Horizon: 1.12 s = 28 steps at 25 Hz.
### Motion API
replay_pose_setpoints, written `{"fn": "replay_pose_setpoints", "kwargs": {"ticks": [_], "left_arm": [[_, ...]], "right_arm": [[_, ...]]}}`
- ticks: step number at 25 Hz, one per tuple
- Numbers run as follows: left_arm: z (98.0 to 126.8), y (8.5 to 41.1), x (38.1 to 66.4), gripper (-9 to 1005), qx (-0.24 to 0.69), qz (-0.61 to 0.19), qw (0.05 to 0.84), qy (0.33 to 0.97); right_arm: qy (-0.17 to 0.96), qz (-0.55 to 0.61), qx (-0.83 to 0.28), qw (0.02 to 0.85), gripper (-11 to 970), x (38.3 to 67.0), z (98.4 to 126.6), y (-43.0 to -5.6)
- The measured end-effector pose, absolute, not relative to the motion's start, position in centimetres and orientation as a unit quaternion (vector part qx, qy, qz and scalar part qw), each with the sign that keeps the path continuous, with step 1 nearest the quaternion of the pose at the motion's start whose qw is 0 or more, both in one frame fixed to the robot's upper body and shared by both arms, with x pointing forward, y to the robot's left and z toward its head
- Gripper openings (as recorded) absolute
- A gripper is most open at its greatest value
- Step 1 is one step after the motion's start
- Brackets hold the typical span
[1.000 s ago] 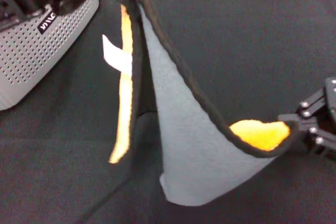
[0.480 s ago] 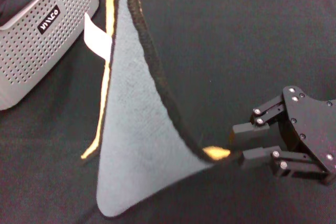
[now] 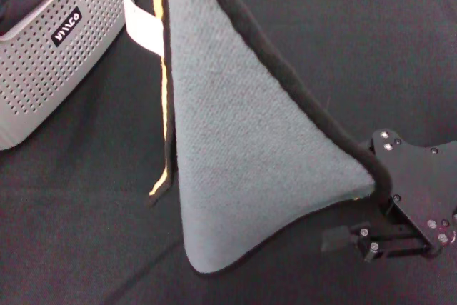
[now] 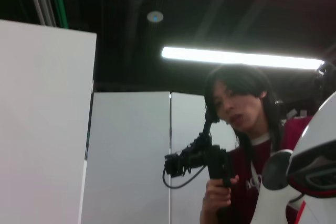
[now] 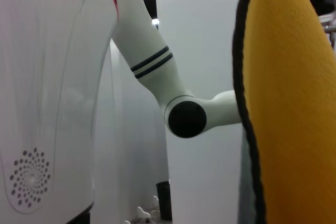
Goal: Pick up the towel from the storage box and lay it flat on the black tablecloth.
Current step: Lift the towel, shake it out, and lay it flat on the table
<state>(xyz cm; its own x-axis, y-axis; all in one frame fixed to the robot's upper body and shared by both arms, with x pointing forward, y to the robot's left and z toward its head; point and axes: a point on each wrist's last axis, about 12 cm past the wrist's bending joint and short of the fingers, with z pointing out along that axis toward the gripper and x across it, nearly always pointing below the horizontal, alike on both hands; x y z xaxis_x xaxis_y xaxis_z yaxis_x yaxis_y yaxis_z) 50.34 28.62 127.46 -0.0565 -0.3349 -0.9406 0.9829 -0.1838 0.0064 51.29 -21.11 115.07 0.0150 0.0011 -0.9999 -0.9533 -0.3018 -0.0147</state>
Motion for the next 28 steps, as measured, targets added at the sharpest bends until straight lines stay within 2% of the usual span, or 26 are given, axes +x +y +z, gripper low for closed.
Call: {"fn": "replay_pose_setpoints", "kwargs": {"ticks": [14,22,28], "left_arm": [[127.7,29.2,50.8,27,0.436,-0.626,0.533,0.366],[127.8,29.4,50.8,27,0.439,-0.622,0.534,0.367],[127.9,29.5,50.8,27,0.441,-0.620,0.535,0.368]], "right_arm": [[0.417,0.560,-0.558,0.449,392,50.9,114.9,-22.7],[0.423,0.554,-0.554,0.455,390,51.3,114.9,-22.4],[0.428,0.545,-0.556,0.459,337,51.5,114.7,-22.2]]}}
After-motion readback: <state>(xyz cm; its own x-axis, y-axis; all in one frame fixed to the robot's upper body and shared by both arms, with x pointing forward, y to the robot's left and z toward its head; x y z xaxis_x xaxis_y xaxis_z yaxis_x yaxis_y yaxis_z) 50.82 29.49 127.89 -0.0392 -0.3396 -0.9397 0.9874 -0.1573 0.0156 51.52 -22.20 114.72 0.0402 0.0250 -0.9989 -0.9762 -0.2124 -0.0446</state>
